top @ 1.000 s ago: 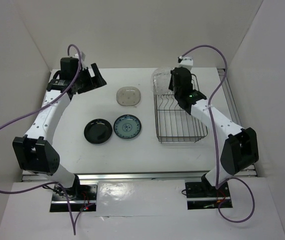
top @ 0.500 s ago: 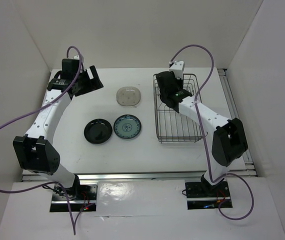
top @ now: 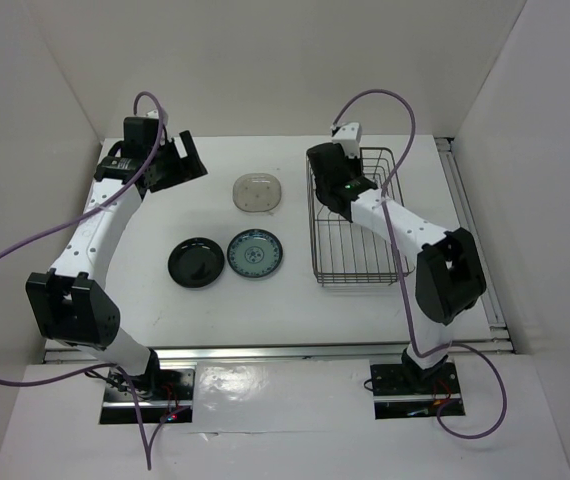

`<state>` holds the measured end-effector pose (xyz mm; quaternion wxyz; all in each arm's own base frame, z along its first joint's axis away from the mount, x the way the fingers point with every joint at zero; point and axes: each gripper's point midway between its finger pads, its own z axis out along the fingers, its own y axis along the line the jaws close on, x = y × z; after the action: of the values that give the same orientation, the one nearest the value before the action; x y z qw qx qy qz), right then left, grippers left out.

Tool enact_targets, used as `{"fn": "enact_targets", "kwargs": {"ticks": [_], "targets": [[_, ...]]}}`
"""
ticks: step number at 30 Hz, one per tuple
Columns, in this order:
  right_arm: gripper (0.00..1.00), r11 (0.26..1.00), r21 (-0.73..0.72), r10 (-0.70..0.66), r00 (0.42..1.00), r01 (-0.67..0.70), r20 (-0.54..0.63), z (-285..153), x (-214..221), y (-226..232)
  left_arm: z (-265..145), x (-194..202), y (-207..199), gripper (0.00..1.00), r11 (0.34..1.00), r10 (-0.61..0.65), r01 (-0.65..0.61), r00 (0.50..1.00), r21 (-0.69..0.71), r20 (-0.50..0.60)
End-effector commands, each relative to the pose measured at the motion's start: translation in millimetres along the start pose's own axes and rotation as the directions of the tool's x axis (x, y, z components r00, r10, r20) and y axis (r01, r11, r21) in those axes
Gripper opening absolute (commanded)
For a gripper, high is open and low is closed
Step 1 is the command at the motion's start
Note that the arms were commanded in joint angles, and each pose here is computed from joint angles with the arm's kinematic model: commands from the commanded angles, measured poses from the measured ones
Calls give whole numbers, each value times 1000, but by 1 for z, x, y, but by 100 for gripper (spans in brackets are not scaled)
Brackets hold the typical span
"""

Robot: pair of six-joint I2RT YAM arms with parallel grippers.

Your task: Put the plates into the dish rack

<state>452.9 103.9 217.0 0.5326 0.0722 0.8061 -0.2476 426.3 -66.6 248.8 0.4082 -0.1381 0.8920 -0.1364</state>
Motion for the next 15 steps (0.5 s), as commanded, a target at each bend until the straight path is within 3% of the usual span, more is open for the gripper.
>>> {"fn": "enact_targets", "kwargs": {"ticks": [1,8,10,12,14,15], "targets": [[0,1000,-10,26,999,-26,26,4,-16,5,-5,-16,-12,100,999,8,-10,999,38,38],[0,999,-40,-16,1000,17,21,10,-3,24,-4,-11,-13,100,998,17,-19,1000,52,22],[4,999,-39,-24,1000,25,16,12,0,26,-4,-13,-14,100,998,18,-20,999,56,30],[17,999,-48,-25,1000,26,14,13,0,30,-4,-13,-14,100,998,18,-20,999,56,30],[38,999,-49,-18,1000,19,19,13,-4,30,-4,-13,-14,100,998,18,-20,999,56,30],[44,999,-49,-21,999,22,26,13,-6,30,-3,-14,-12,100,999,18,-19,999,48,34]]}}
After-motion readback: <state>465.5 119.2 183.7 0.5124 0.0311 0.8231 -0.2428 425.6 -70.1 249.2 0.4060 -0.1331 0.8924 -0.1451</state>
